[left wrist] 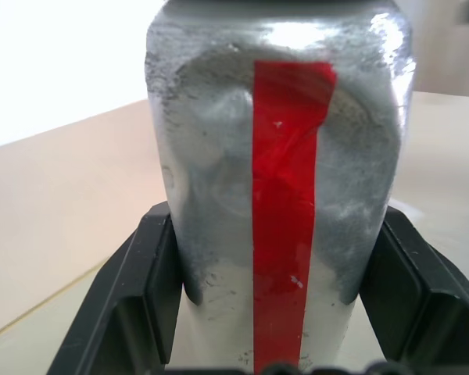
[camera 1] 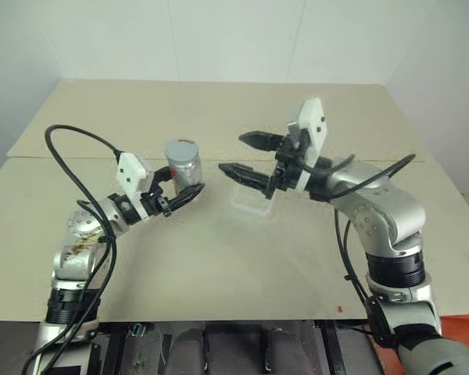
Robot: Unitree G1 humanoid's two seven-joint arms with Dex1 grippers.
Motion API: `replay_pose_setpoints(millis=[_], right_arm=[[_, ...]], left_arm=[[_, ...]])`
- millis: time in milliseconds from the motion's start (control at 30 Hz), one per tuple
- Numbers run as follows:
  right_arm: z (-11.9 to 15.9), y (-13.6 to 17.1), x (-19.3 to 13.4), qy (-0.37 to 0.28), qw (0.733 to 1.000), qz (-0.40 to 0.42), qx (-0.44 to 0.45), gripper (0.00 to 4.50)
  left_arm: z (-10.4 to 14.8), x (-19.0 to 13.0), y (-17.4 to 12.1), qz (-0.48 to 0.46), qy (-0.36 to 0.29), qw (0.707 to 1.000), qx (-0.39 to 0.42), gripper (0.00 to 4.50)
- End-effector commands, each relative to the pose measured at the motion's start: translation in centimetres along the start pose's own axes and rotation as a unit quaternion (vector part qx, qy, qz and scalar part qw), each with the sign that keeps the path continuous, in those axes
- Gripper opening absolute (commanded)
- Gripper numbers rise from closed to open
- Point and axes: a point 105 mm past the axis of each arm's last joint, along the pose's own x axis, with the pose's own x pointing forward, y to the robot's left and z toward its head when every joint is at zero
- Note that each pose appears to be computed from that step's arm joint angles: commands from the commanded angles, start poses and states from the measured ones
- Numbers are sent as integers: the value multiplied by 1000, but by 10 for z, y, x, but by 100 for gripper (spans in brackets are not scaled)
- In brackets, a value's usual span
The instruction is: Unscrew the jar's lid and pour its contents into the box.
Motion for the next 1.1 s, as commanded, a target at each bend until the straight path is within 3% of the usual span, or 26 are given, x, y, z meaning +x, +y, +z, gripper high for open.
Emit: replay_pose_setpoints(millis=[33,400,1100], right_arm=[[20,7,14,-18,999,-38,-34,446],[16,24,57,-5,997,-61,-41,446],[5,16,75,10,996,-90,-20,446]], left_arm=[[7,12,7,58,-2,998,26,278],[3,21,-3,65,7,997,32,278],[7,17,-7,60,7,998,25,278]])
